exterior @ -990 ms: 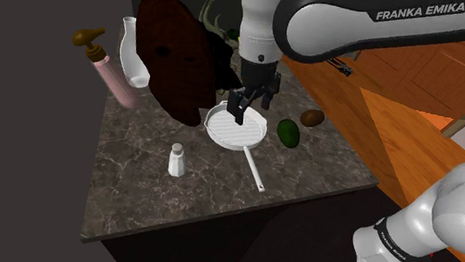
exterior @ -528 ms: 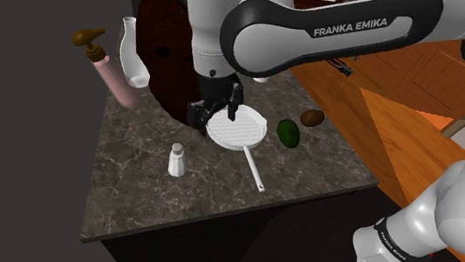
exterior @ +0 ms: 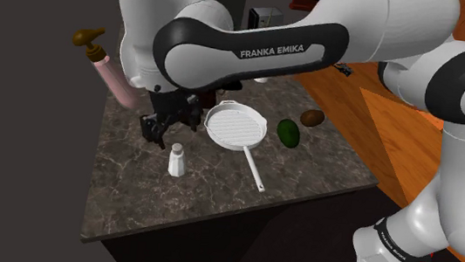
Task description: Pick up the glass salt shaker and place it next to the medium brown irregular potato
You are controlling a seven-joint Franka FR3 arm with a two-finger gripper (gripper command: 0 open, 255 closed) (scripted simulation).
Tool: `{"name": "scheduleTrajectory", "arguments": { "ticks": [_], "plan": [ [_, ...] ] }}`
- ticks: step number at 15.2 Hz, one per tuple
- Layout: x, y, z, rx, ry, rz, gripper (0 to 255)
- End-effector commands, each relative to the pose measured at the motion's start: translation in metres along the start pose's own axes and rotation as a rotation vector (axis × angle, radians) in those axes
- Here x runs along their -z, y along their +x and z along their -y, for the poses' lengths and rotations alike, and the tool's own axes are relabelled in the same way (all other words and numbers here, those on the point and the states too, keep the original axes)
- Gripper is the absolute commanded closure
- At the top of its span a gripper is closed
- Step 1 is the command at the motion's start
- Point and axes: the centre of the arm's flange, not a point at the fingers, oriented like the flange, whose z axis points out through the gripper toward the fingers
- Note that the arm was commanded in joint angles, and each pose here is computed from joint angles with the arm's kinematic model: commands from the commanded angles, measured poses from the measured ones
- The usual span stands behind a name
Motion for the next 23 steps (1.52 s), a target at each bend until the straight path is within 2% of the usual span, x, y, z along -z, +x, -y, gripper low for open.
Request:
{"name": "scheduleTrajectory", "arguments": {
  "ticks": [1,8,16,17,23],
  "plan": [
    [-0.008,0.006,0.01,0.002,-0.001,0.002,0],
    [-0.042,0.006,0.01,0.002,-0.001,0.002,0],
    [-0.042,0.006,0.01,0.002,-0.001,0.002,0],
    [-0.042,0.006,0.01,0.002,-0.001,0.002,255],
    [-0.044,0.007,0.011,0.002,-0.001,0.002,255]
  ]
}}
